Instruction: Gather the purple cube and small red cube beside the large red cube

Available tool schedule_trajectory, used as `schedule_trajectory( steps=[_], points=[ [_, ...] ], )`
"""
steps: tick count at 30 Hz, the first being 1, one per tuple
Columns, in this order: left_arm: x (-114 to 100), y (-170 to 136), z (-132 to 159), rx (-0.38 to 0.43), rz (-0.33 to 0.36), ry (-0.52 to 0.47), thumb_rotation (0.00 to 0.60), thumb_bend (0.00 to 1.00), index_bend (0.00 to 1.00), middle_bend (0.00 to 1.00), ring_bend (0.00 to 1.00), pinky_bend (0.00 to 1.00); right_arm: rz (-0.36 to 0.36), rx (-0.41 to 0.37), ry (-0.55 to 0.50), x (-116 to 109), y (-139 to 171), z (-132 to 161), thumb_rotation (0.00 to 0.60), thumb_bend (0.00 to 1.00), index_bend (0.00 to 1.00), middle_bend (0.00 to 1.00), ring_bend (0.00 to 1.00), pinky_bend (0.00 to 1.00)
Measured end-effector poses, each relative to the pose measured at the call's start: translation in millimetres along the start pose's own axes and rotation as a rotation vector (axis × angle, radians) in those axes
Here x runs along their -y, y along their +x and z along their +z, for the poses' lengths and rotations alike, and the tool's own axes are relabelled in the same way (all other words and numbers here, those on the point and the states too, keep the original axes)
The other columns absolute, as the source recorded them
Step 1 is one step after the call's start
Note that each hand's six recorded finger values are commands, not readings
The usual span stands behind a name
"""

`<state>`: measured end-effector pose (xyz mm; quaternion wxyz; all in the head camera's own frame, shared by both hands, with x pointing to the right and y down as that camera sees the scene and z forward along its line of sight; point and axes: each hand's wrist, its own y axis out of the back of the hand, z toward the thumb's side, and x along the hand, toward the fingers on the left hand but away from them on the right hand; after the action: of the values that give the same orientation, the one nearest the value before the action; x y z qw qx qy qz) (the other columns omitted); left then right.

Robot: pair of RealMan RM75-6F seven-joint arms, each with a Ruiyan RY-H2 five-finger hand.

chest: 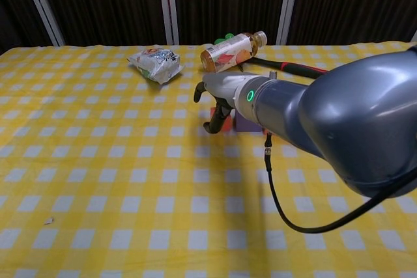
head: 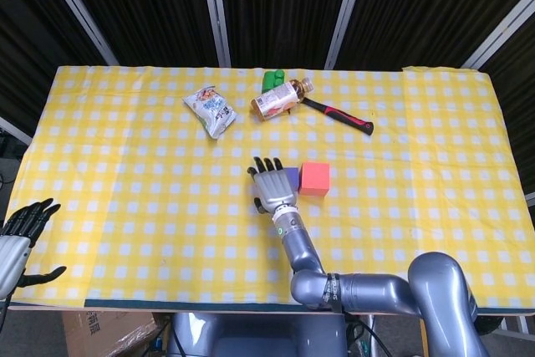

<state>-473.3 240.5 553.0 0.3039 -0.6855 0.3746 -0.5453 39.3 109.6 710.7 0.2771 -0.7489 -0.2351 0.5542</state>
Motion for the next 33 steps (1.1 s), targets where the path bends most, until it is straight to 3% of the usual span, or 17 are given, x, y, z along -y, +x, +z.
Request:
schedule_trajectory(
  steps=[33],
  points=[
    [0.3,-0.1,-0.6,-0.006,-0.005,-0.004,0.600,0.08,0.00,0.00,0.00,0.02,0.045,0.045,0.069,20.2,3.8,-15.2,0.600,0.61,0.22,0.00,0.00,0.00]
  ],
)
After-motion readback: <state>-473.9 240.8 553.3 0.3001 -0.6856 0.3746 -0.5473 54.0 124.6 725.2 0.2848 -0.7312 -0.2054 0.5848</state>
